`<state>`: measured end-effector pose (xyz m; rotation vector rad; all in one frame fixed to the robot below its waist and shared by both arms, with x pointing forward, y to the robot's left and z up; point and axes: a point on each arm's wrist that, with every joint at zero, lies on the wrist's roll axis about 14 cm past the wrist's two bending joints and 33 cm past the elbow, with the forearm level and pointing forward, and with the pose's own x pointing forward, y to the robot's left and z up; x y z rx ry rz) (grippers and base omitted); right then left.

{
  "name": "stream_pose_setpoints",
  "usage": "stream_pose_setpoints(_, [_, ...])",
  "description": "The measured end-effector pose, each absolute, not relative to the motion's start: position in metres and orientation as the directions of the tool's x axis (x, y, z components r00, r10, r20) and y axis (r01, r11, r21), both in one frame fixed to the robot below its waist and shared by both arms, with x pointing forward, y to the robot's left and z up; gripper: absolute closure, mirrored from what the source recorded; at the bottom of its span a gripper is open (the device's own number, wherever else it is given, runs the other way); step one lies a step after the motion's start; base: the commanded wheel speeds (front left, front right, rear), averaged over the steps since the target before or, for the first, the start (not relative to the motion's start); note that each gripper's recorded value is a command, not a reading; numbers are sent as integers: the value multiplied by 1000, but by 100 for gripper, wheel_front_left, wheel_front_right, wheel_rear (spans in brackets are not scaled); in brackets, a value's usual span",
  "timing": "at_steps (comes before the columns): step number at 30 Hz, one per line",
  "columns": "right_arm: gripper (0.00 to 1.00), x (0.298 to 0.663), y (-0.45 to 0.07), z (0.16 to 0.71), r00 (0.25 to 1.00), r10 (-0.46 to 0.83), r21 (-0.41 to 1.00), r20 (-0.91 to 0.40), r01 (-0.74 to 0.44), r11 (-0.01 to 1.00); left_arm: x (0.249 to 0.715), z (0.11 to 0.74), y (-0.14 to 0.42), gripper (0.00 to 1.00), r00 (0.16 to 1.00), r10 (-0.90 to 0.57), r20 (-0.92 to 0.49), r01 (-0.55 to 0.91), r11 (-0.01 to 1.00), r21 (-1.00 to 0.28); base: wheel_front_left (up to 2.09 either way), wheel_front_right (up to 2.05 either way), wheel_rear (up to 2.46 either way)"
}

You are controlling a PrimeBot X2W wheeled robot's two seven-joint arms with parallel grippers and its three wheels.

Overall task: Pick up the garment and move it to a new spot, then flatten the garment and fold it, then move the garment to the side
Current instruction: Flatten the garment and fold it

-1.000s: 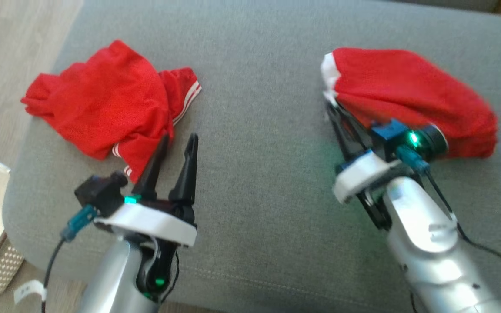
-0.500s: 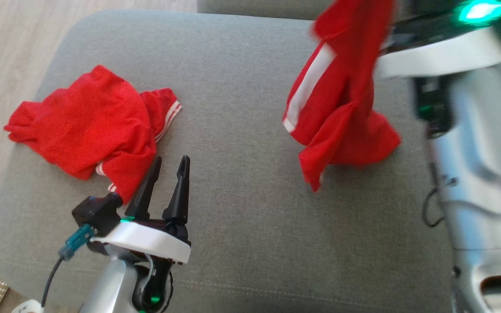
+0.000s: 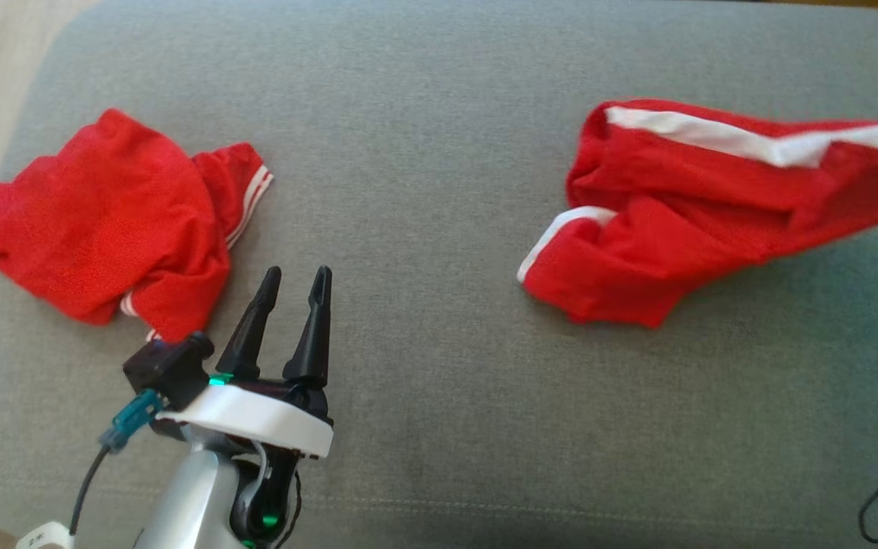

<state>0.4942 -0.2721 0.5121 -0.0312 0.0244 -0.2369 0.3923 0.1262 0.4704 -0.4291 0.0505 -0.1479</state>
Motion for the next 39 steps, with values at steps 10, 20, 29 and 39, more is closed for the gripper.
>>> stream_pose_setpoints(10, [1, 456, -341, 515, 892, -448, -132, -54, 438, 889, 396, 471, 110, 0, 979, -205, -11, 181, 887, -424, 0, 0, 0])
stream_pose_setpoints(20, [0, 462, -298, 517, 950, -311, -84, -36, 307, 948, 394, 480, 103, 0, 974, -226, 14, 211, 885, -414, 0, 0, 0])
stream_pose_setpoints(29, [0, 442, -213, 512, 998, -49, 50, 49, 46, 998, 393, 488, 98, 0, 970, -240, 35, 233, 881, -412, 0, 0, 0])
stream_pose_setpoints(39, [0, 418, -177, 498, 998, 55, 115, 35, -59, 992, 387, 483, 93, 0, 967, -254, 22, 240, 877, -416, 0, 0, 0])
